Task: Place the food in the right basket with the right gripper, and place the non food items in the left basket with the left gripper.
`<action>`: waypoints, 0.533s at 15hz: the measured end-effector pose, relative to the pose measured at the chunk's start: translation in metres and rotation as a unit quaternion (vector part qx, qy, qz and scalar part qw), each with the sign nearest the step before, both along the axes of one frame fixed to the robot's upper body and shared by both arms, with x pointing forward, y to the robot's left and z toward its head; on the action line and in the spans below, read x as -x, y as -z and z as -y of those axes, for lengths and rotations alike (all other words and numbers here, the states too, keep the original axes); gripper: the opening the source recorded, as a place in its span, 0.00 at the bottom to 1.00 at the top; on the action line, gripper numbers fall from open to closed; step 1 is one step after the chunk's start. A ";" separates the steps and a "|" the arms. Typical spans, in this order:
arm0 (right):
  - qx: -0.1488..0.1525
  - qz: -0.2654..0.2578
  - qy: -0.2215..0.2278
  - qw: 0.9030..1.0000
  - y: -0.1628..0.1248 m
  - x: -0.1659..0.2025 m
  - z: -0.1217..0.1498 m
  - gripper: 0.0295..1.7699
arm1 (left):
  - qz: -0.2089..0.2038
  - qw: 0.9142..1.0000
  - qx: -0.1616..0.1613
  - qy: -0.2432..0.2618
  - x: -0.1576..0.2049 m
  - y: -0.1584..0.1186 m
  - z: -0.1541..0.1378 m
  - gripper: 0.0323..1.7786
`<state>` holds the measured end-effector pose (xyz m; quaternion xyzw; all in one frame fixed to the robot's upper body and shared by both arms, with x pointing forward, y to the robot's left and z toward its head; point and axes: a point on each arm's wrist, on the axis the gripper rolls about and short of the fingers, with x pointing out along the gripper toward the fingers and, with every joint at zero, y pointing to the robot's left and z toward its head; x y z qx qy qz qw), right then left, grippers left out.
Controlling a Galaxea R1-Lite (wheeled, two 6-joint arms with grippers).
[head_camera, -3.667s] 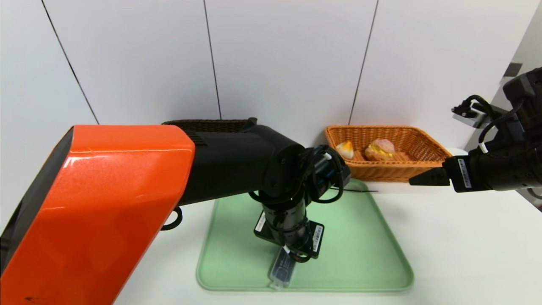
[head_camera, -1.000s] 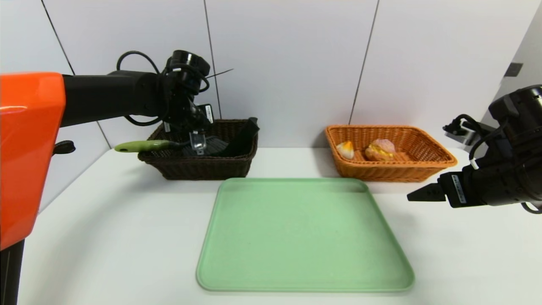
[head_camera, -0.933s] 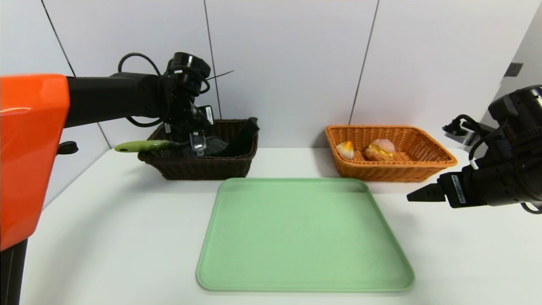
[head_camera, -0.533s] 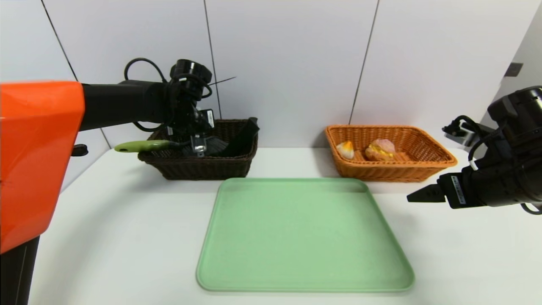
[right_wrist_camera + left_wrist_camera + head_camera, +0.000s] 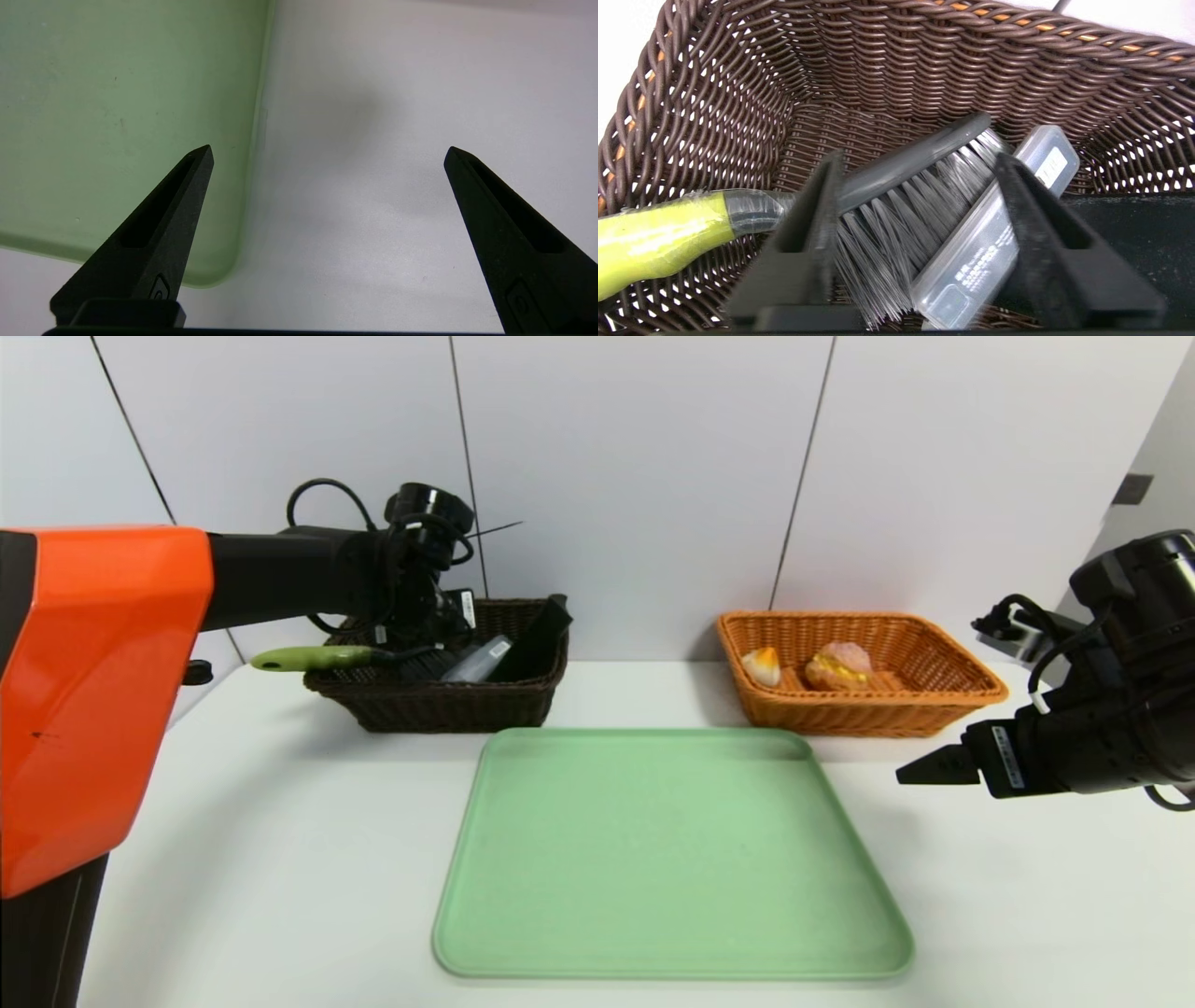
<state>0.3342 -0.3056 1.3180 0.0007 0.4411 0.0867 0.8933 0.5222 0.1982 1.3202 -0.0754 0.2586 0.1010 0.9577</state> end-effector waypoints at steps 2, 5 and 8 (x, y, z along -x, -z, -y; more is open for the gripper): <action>0.000 0.000 0.000 1.000 0.000 0.000 0.000 0.97 | 0.008 1.000 0.000 0.001 0.004 -0.008 -0.002 0.72; 0.001 0.017 0.001 1.000 -0.004 -0.001 0.000 0.97 | 0.038 0.999 -0.029 0.025 0.022 -0.043 -0.007 0.80; -0.003 0.060 0.001 0.998 -0.010 -0.003 0.000 0.97 | 0.075 0.993 -0.066 0.057 0.056 -0.089 -0.014 0.85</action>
